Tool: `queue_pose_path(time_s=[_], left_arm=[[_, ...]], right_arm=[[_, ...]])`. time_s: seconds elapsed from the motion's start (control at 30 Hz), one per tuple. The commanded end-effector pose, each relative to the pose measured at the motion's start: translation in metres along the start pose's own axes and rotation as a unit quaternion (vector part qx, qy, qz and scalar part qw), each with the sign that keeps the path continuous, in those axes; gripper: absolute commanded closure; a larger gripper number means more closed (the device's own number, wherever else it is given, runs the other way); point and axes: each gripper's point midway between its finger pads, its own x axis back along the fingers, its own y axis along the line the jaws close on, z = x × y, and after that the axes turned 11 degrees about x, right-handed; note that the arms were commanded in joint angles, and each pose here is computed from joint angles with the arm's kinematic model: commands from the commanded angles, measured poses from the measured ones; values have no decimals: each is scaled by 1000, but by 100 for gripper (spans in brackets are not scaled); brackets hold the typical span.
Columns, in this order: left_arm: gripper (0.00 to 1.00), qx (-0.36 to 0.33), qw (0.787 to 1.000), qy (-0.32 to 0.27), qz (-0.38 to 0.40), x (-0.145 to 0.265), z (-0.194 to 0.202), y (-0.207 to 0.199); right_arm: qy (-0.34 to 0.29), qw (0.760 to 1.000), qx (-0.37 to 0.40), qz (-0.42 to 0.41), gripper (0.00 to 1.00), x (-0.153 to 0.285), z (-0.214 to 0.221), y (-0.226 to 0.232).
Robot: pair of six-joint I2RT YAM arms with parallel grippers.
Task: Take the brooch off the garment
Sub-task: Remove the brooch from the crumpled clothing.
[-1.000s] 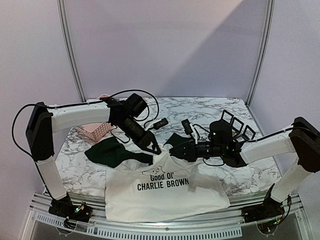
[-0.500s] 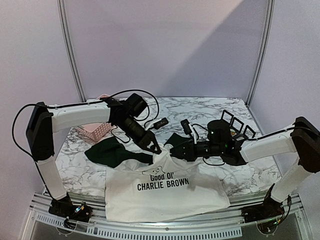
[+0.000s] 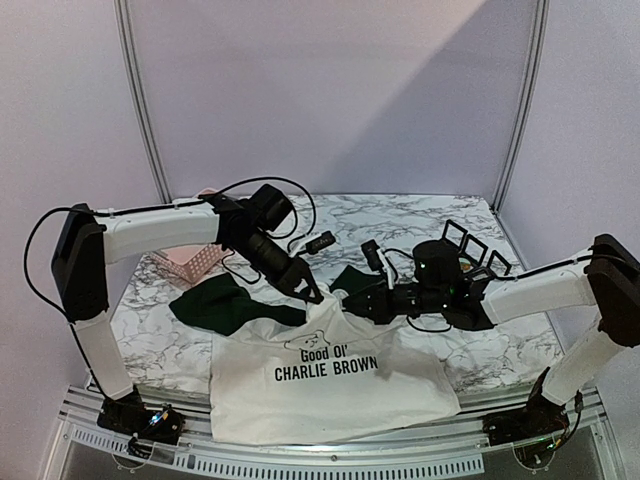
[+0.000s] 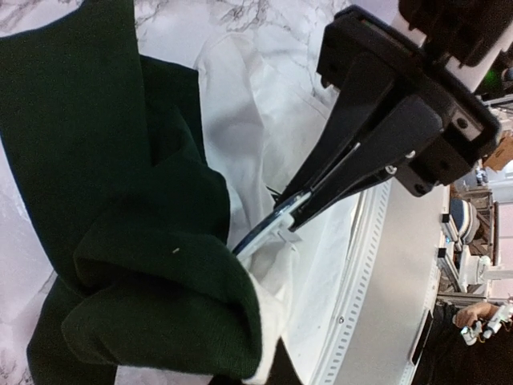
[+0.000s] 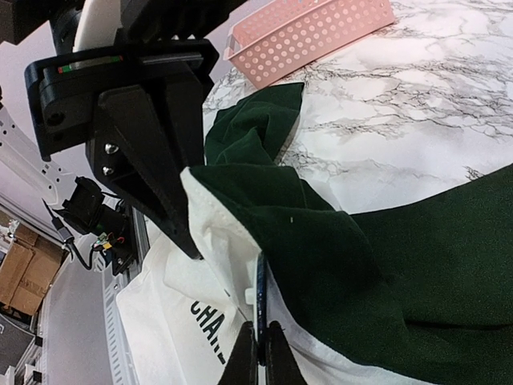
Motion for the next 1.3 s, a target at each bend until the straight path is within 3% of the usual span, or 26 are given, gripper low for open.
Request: queue_pose_path(time_s=[0.0, 0.4, 0.63, 0.77, 0.83, 1.0, 1.17, 1.27], left_arm=[[100, -1, 1000, -20, 2, 9, -7, 0], [100, 4, 999, -31, -5, 12, -11, 5], [100, 26, 996, -52, -70, 15, -17, 33], [87, 29, 992, -64, -101, 21, -20, 42], [63, 26, 989, -80, -125, 29, -24, 46], [28, 34, 966, -153, -204, 66, -39, 63], [18, 30, 925, -233, -298, 115, -47, 76], [16, -1, 933, -240, -268, 116, -49, 56]], right_arm=[[6, 1000, -2, 13, 100, 6, 7, -2], [-3, 999, -13, 38, 100, 10, 13, -12], [-32, 996, -20, 77, 100, 25, 1, -19], [-46, 994, -29, 93, 100, 32, -2, -25], [-58, 994, -34, 87, 100, 37, -5, -24], [-91, 993, -41, 69, 100, 50, -22, -19], [-95, 994, -35, 45, 100, 57, -29, -15], [-89, 996, -28, -7, 100, 58, -30, -4]])
